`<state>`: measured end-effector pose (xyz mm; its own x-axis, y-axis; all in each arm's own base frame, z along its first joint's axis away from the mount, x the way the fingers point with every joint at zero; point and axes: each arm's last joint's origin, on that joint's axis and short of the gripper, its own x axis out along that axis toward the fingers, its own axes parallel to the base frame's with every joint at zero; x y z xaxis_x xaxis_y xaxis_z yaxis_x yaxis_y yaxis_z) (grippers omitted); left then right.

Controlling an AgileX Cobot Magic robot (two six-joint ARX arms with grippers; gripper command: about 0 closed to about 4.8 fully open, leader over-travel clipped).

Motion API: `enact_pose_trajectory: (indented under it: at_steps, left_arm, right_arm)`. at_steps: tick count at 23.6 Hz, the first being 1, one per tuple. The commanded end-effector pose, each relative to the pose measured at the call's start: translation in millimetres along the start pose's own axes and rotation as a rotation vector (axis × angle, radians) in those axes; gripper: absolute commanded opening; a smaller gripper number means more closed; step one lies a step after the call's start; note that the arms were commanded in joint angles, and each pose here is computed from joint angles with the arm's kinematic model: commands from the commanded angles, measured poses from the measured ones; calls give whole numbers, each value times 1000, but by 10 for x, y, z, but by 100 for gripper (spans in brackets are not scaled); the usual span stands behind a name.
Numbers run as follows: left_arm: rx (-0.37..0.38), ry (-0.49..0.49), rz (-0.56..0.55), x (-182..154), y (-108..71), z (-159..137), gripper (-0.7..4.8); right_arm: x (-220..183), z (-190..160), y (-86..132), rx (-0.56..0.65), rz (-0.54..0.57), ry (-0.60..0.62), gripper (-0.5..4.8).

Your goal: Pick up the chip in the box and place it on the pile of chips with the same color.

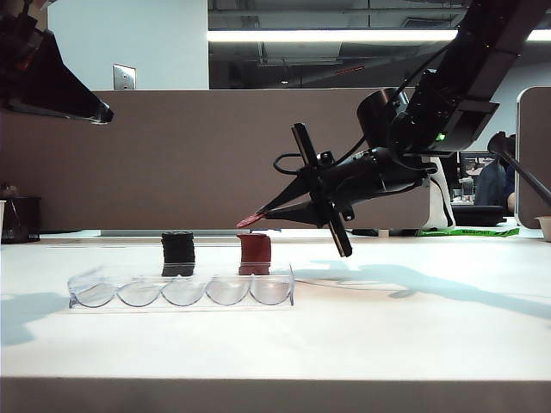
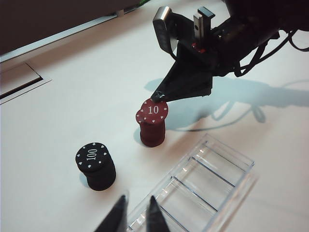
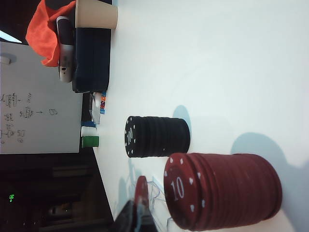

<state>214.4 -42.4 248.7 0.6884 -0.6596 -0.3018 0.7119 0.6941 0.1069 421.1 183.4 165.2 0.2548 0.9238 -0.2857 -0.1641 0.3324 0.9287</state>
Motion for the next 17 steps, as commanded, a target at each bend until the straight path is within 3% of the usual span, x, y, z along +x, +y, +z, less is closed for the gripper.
enact_pose_trajectory:
  at_steps: [1, 17]
  left_arm:
    - [2, -14, -3, -7, 4, 29, 58]
    - [2, -14, -3, -7, 4, 29, 58]
  right_arm:
    - [-2, 18, 21, -26, -13, -34, -1]
    - [4, 27, 21, -32, -35, -70, -1]
